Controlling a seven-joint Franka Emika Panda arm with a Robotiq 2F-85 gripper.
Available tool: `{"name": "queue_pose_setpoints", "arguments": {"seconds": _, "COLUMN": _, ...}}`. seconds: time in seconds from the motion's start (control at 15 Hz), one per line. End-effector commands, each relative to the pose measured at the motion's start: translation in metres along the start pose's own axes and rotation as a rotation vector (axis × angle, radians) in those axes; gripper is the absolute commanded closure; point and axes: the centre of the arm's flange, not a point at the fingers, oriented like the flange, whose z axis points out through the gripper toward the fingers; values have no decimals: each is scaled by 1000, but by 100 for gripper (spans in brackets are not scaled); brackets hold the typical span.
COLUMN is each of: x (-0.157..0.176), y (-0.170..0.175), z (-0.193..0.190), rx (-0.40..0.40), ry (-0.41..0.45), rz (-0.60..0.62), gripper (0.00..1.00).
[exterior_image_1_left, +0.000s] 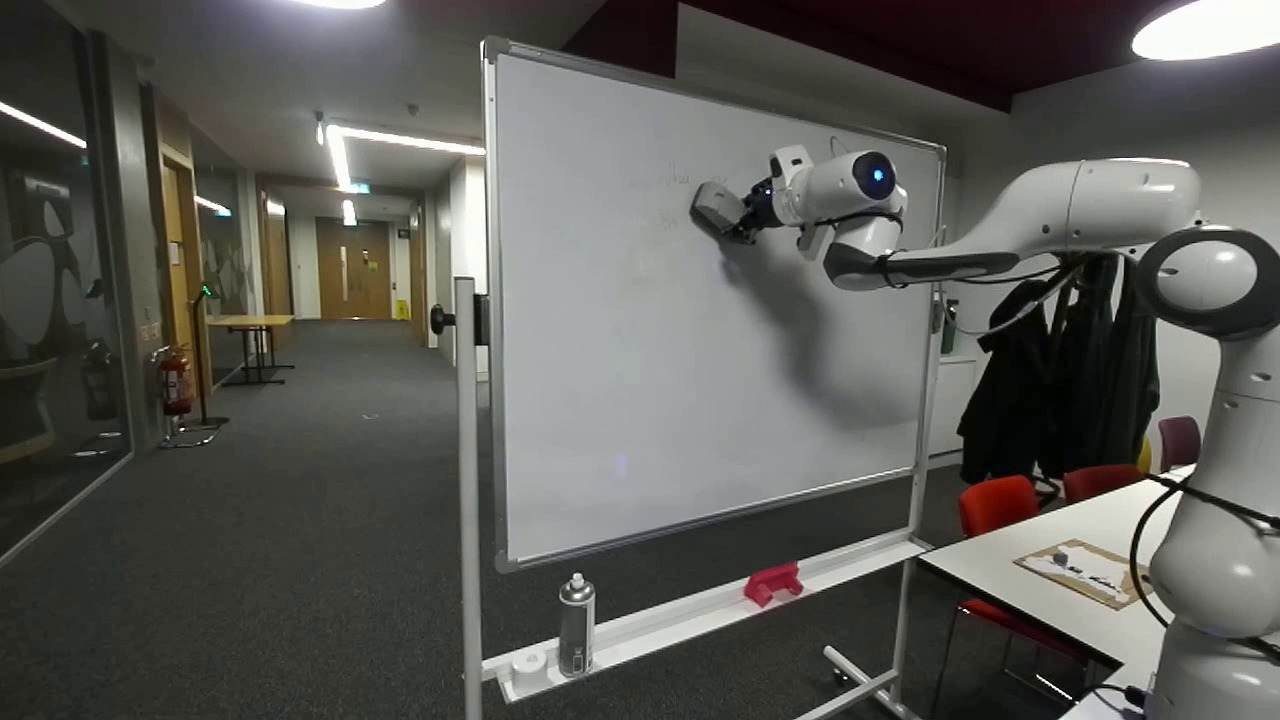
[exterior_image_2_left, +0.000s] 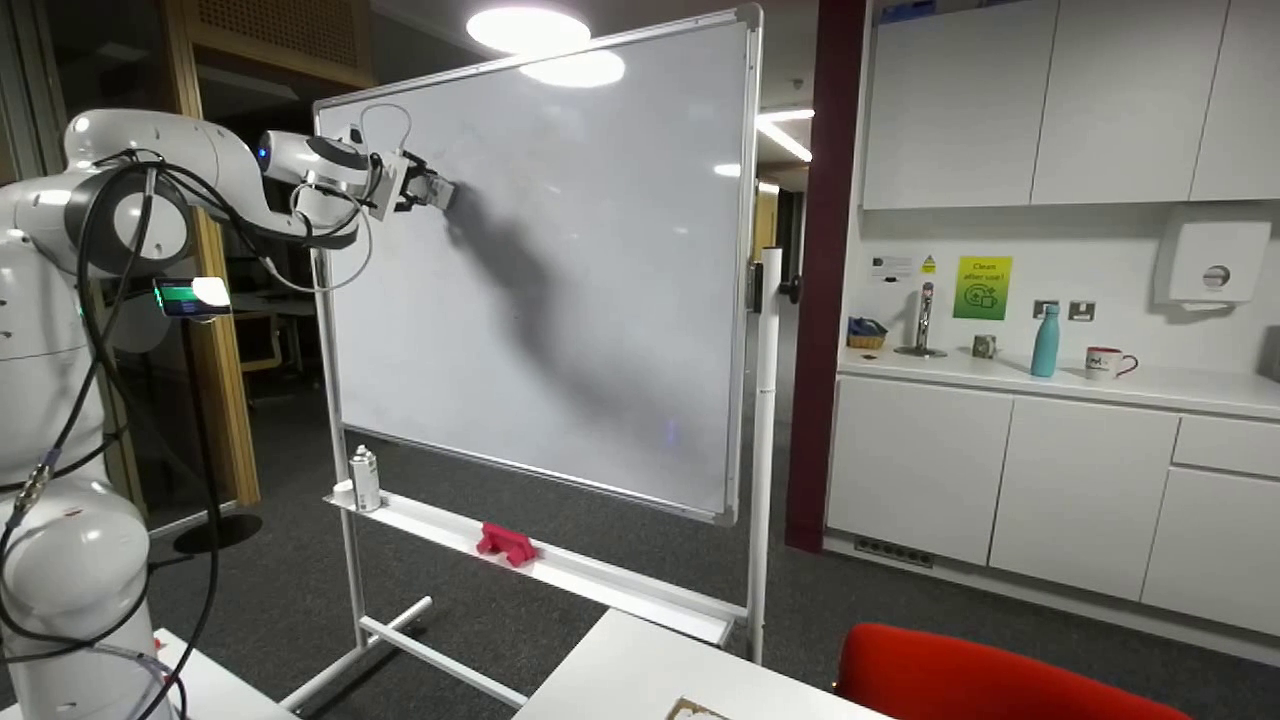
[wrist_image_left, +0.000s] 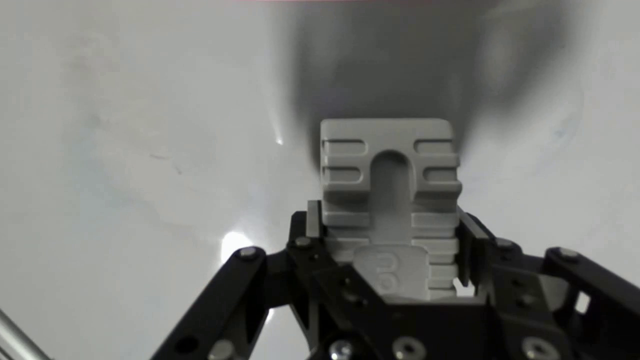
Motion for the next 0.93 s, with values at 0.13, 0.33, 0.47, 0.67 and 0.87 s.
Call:
{"name": "queue_pose_setpoints", "arguments": {"seconds": 0.13, "x": 15, "y": 42, "z": 19, "rx": -62, "ry": 24, "rz": 0, "gripper": 65}}
{"name": "queue_pose_setpoints", "arguments": {"seconds": 0.33, "x": 12, "y": 54, "z": 30, "rx": -82, "ry": 9, "rz": 20, "gripper": 65}}
{"name": "queue_pose_setpoints", "arguments": {"seconds": 0.47, "x": 16, "y": 63, "z": 29, "rx": -95, "ry": -1, "rz": 41, "gripper": 65}}
{"name": "queue_pose_setpoints", "arguments": {"seconds": 0.67, "x": 26, "y": 79, "z": 21, "rx": -110, "ry": -18, "rz": 83, "gripper": 65}}
{"name": "queue_pose_setpoints", "arguments": {"seconds": 0.87, "x": 30, "y": 93, "z": 17, "rx": -125, "ry": -22, "rz": 119, "gripper": 65}}
